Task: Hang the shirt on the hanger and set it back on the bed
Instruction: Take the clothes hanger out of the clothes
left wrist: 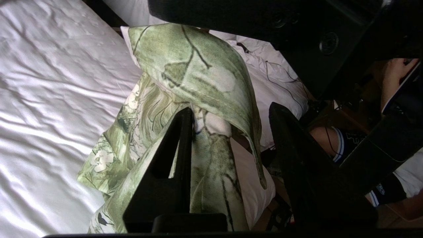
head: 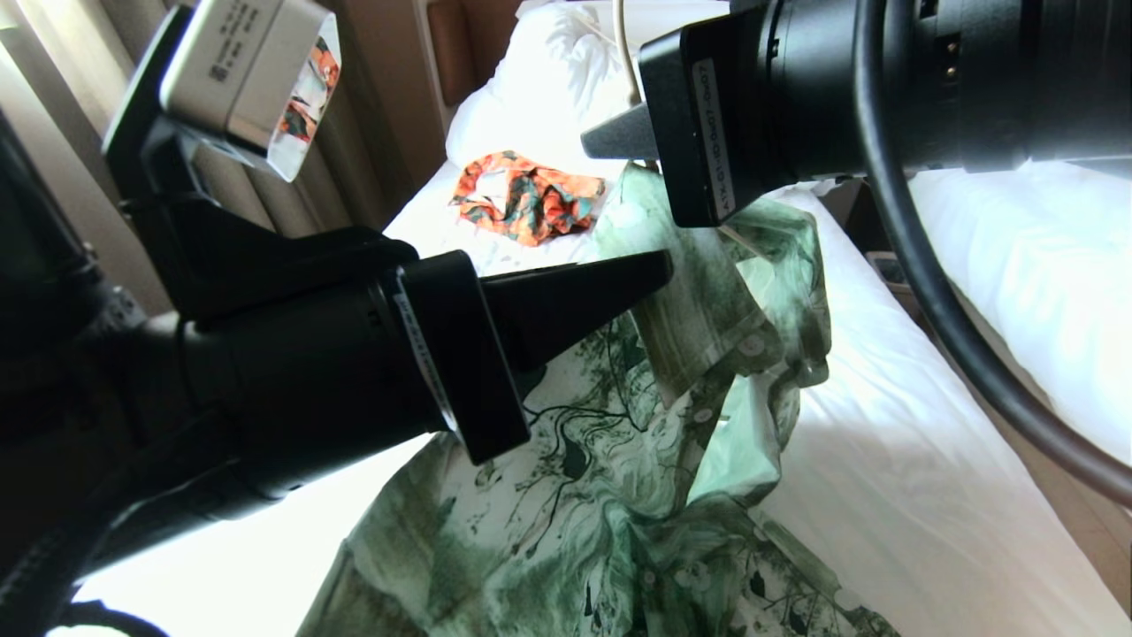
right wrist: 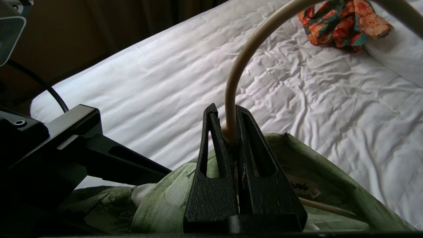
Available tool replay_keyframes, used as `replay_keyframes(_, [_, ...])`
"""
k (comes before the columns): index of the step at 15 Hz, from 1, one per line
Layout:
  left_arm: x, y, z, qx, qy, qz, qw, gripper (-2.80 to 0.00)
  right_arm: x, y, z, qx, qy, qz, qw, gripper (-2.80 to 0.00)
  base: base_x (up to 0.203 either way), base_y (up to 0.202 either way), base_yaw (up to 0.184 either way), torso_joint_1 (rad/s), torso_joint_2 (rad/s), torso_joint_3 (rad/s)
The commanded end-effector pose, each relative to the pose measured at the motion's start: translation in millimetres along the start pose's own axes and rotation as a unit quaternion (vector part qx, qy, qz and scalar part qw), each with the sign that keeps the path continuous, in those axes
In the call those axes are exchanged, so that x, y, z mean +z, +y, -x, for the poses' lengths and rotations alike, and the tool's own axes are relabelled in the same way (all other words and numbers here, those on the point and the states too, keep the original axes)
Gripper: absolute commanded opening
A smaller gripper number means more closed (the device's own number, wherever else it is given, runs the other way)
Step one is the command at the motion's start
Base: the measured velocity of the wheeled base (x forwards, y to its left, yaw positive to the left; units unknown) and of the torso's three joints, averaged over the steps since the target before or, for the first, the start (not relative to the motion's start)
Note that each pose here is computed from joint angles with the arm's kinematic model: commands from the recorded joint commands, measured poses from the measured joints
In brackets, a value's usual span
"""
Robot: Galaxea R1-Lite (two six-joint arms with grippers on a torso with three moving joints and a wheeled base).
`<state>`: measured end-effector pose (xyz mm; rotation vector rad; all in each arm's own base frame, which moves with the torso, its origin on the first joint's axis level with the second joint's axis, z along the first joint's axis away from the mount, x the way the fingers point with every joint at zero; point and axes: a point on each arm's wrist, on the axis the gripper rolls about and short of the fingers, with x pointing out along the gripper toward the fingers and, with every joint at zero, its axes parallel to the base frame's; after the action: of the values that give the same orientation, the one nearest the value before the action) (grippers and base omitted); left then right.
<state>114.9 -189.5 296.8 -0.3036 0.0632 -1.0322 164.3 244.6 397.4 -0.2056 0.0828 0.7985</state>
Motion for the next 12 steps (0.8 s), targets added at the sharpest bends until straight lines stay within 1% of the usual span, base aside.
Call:
replay_keyframes(1, [1.2,-0.5,3.4,-0.001,-0.004,0.001,1.0,0.0,0.4,-0.4,0.7,-0.001,-0.001,0.001,1.0,-2.8,0.0,0.0,0.0,0.0,0.0,0.0])
replay_keyframes(6, [-4.5,1.2,23.6,-0.006,0.002,0.0,1.0,0.0,3.8,-9.1,0.3,-0.017,-0.018,-0.001,1.0,-2.8,0.0,0.0,0.0,0.0,0.0,0.0])
replay_keyframes(9, [4.0,6.5,30.1,0.007,-0.017,-0.003,0.9998,0.0,2.8,-16.2,-1.1,-0.029,-0.016,-0.003,0.999,-2.8,0.0,0.0,0.0,0.0,0.0,0.0])
replay_keyframes(11, [13.4,13.7,34.8,0.028,-0.037,-0.015,0.9988,0.0,1.5,-24.3,-3.1,-0.043,-0.015,-0.003,0.999,-2.8,0.0,0.0,0.0,0.0,0.0,0.0])
replay_keyframes(12, [19.9,16.7,40.1,0.039,-0.051,-0.022,0.9977,0.0,2.5,-29.0,-3.5,-0.052,-0.021,0.006,0.998,-2.8,0.0,0.0,0.0,0.0,0.0,0.0])
